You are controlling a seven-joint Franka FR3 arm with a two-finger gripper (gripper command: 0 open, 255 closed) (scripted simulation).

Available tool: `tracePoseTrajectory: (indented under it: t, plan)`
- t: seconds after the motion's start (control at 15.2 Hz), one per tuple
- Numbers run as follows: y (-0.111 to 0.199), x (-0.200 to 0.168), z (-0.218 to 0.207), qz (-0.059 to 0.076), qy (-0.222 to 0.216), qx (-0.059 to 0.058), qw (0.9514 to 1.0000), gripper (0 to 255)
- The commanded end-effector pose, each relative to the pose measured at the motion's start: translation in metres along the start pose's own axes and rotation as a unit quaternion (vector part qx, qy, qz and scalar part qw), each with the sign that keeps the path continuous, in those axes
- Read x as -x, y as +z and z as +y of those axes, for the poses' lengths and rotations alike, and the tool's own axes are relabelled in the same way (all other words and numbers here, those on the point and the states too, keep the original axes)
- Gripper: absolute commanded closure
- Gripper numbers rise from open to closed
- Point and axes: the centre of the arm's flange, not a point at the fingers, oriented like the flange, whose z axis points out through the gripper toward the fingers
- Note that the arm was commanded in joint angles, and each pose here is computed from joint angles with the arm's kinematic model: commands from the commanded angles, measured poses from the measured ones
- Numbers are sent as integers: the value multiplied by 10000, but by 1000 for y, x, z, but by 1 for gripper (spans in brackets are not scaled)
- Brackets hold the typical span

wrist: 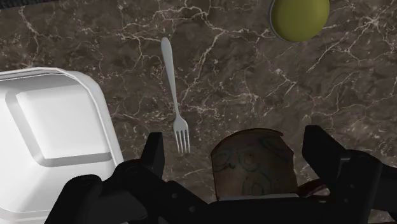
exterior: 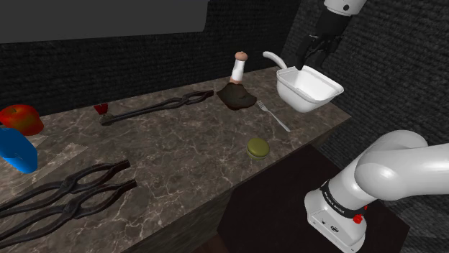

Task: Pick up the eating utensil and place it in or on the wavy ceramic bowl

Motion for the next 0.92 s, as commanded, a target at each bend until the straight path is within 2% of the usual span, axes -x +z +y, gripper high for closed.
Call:
tracePoseTrajectory:
  t: [0.0,0.86]
  plan:
    - [0,0,0,0,0,0,10000,0]
    - [155,-66,33,46,349,-104,9993,0]
